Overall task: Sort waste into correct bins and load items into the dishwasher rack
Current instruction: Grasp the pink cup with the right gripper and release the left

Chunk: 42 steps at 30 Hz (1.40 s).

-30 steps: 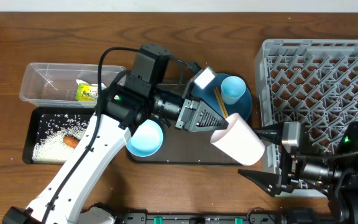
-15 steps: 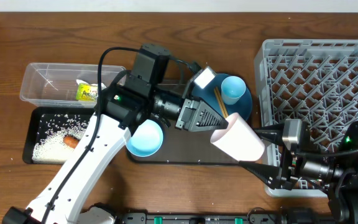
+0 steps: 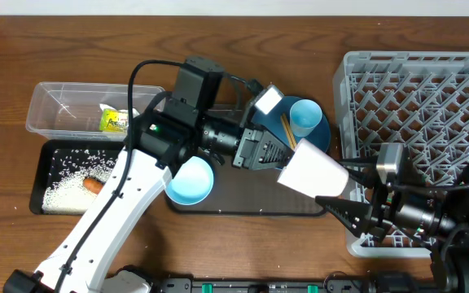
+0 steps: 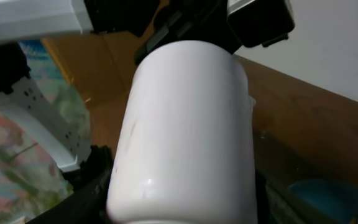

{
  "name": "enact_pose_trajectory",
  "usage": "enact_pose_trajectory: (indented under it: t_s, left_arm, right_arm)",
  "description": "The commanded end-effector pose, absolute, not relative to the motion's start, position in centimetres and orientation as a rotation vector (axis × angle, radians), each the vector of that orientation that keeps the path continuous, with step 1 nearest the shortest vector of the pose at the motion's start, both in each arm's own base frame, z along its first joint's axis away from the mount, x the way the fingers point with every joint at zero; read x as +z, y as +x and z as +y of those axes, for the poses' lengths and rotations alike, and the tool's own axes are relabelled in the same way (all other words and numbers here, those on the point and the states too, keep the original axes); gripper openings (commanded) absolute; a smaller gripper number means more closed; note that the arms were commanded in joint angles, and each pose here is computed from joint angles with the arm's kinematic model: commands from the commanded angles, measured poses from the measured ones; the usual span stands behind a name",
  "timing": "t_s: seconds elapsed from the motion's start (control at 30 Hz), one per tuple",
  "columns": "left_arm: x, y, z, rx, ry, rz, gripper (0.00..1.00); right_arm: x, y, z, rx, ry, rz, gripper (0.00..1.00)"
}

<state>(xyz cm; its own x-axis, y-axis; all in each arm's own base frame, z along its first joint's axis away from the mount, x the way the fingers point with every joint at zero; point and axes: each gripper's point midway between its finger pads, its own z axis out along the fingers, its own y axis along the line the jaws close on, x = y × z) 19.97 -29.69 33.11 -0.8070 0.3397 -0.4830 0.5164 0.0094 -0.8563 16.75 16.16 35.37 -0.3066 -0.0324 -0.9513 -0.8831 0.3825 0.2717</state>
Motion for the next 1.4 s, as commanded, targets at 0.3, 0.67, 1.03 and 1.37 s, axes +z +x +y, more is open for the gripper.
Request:
enact_pose_trajectory:
  t_s: [0.3, 0.67, 1.03, 1.37]
  left_arm:
    - [33.5, 17.2, -30.9, -2.000, 1.025, 2.099, 0.06]
    - [33.0, 18.0, -30.9, -1.946, 0.992, 2.125, 0.06]
    - [33.2, 19.9, -29.5, -1.948, 0.880, 2.153, 0.06]
    - [33.2, 19.9, -29.5, -1.947, 0.880, 2.153, 0.06]
  right_arm:
    - [34.6, 18.6, 15.5, 1.019, -0.726, 1.725, 0.77]
    - [33.7, 19.0, 15.4, 1.041, -0.701, 1.777, 0.77]
    - [33.2, 18.8, 15.4, 1.054, -0.694, 1.803, 0.77]
    - [33.2, 18.8, 15.4, 1.053, -0.694, 1.803, 0.64]
